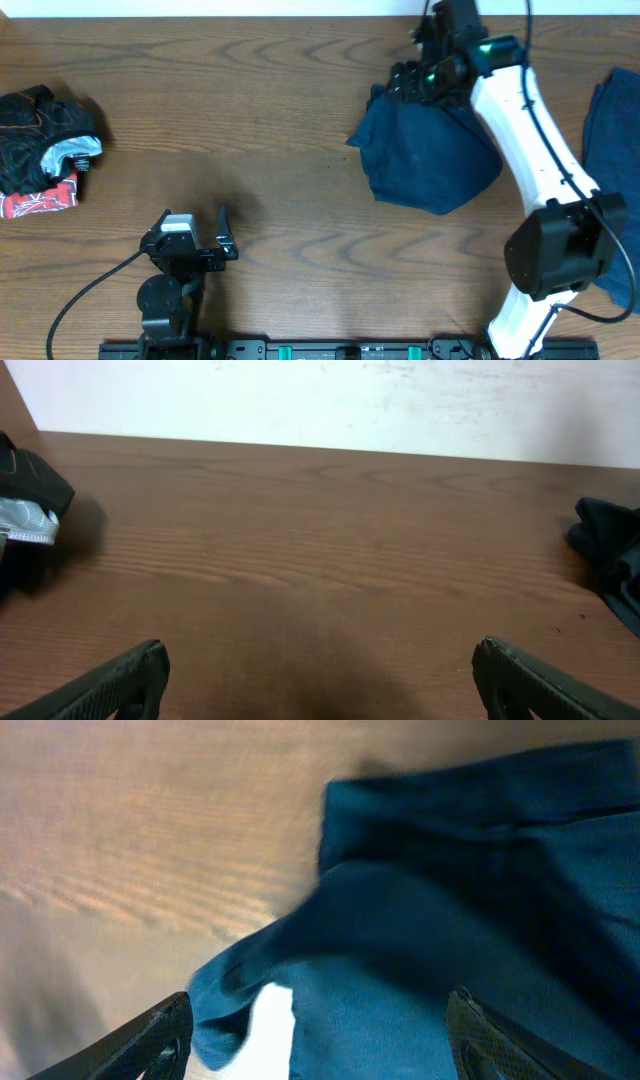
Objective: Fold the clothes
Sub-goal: 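Drag the navy shorts to table center and release with right gripper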
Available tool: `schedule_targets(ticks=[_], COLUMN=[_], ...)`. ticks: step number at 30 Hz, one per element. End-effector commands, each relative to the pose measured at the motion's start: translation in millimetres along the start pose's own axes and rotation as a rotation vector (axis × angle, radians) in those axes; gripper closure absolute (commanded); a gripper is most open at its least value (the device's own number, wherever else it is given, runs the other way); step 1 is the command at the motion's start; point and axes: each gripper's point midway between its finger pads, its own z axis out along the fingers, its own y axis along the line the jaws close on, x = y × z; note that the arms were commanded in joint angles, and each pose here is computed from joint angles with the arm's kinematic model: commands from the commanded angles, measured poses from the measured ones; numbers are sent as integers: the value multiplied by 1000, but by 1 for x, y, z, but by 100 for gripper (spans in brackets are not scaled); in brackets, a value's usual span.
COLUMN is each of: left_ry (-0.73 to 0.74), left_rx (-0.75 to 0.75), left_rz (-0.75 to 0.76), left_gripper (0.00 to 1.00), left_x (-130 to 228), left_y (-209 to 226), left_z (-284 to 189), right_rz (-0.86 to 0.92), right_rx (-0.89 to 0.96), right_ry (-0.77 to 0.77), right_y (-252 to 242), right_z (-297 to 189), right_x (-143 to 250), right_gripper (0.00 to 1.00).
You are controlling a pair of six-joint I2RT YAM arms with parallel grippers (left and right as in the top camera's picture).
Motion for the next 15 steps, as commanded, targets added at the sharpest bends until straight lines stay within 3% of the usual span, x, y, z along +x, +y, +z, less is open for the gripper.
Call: schedule_targets(ticks=[1,8,15], left_ry=[30,30,29], left_rx=[2,2,3], left_rz=[-10,-10,-10], left_gripper=[2,2,2], left_x=[13,13,13], left_y=[0,0,0], left_z=[3,3,3], right_rz=[22,87,89], right_rx=[-8,23,53], right_ry=[-142,-256,-200], right_y=[-9,-38,-47], right_z=[-59,-134,-155], right_x=[-31,-35,-8], right_gripper=[21,17,18])
